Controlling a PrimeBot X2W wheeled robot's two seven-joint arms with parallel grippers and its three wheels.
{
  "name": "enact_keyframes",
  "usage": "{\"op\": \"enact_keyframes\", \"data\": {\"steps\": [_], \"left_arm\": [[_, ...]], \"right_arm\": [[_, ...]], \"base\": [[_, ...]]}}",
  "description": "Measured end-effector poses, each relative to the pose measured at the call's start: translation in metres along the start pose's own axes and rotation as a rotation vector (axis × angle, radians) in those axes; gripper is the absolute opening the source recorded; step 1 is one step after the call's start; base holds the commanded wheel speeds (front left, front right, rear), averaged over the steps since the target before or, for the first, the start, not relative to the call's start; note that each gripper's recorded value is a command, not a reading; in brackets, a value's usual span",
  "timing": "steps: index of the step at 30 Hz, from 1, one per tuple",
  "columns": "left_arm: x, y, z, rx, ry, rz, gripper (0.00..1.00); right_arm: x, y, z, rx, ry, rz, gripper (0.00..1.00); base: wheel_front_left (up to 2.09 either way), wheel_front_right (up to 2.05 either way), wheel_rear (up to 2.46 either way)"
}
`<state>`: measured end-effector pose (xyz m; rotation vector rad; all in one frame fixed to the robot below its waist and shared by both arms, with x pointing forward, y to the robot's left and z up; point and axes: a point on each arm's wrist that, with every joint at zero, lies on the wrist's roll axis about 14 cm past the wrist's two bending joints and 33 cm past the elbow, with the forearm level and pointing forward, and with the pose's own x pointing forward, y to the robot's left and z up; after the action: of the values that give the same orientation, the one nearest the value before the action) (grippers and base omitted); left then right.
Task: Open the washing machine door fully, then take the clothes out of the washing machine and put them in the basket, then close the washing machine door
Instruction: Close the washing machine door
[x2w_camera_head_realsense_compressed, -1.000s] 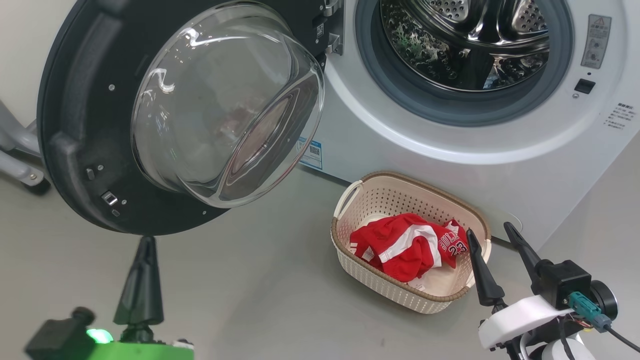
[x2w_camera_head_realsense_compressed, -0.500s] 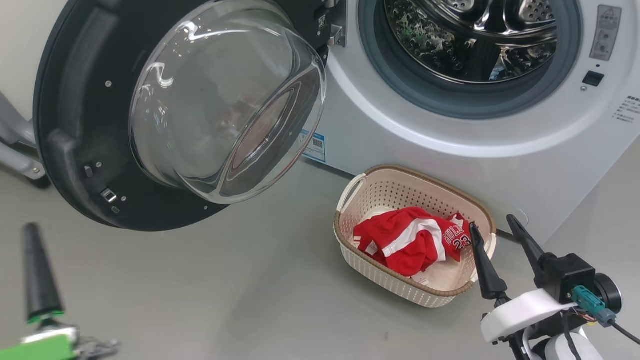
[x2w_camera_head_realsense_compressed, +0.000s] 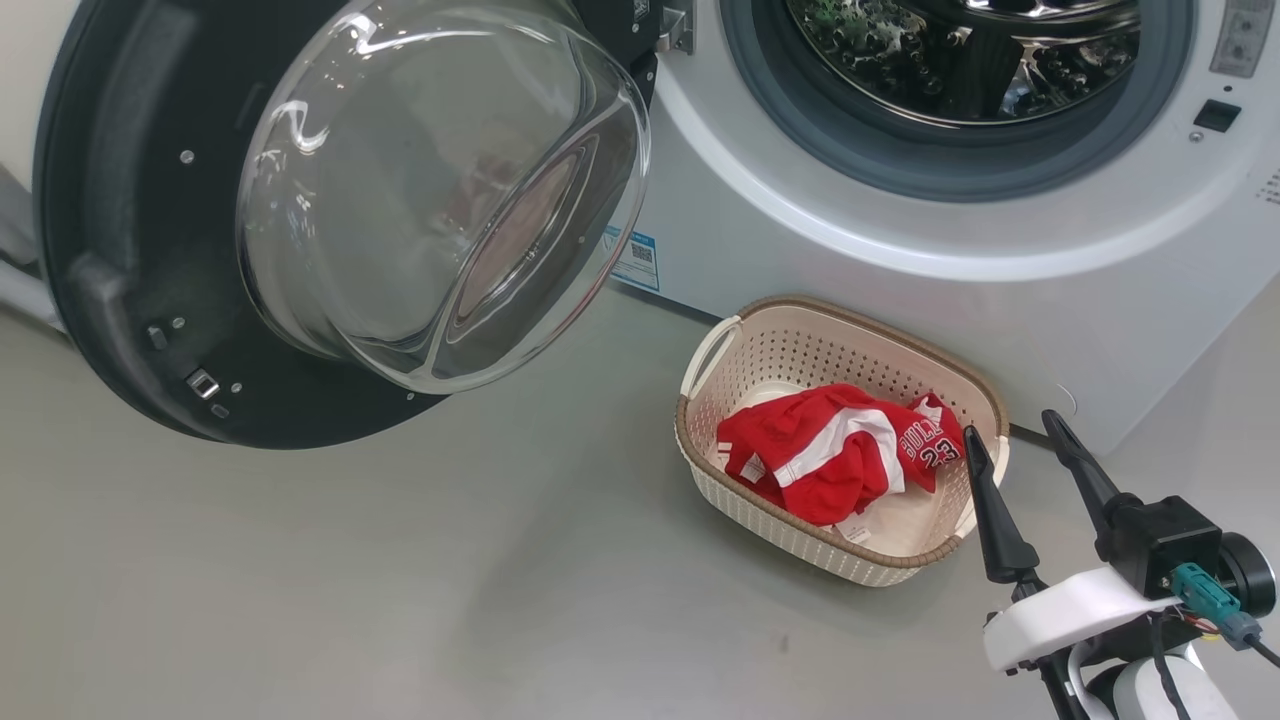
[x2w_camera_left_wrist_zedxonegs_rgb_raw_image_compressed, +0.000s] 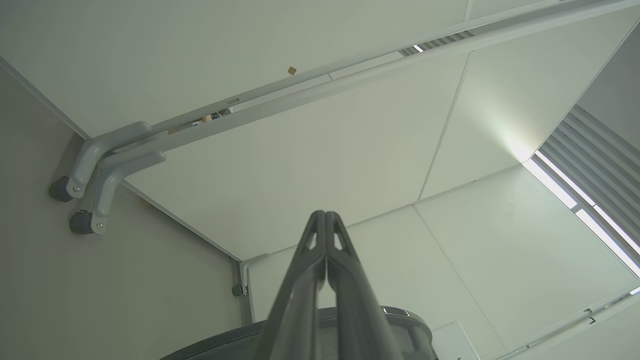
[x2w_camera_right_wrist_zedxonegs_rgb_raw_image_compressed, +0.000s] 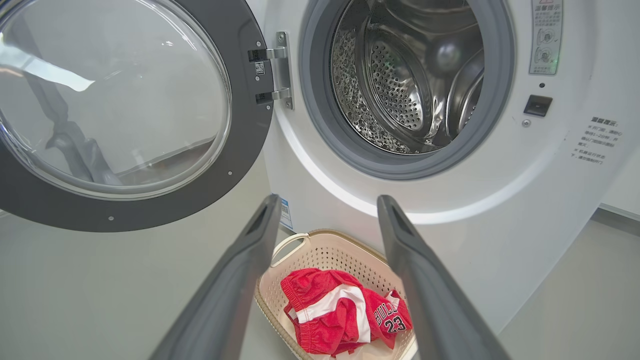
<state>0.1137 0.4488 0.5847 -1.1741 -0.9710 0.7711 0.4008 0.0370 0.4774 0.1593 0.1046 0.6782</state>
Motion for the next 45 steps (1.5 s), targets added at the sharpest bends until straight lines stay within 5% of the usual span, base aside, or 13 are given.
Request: {"op": "enact_keyframes", "data": {"steps": [7, 19, 31, 45], "left_arm": [[0.035, 0.012, 0.002, 0.024, 0.06, 0.07, 0.0], [0.075, 0.023, -0.067, 0.106, 0.359, 0.175, 0.0], [0.078, 0.052, -0.142, 0.163, 0.591, 0.271, 0.0], [0.077, 0.068, -0.169, 0.164, 0.665, 0.31, 0.0]], "right_arm": [[-0.001, -0.008, -0.002, -0.007, 0.011, -0.011, 1.0], [-0.001, -0.033, -0.004, -0.027, 0.025, -0.05, 1.0], [0.001, -0.057, -0.007, -0.022, 0.031, -0.093, 1.0], [0.001, -0.069, -0.012, -0.022, 0.043, -0.118, 1.0]], "base": [[0.0, 0.0, 0.0], [0.0, 0.0, 0.0], [0.0, 0.0, 0.0], [0.0, 0.0, 0.0]]}}
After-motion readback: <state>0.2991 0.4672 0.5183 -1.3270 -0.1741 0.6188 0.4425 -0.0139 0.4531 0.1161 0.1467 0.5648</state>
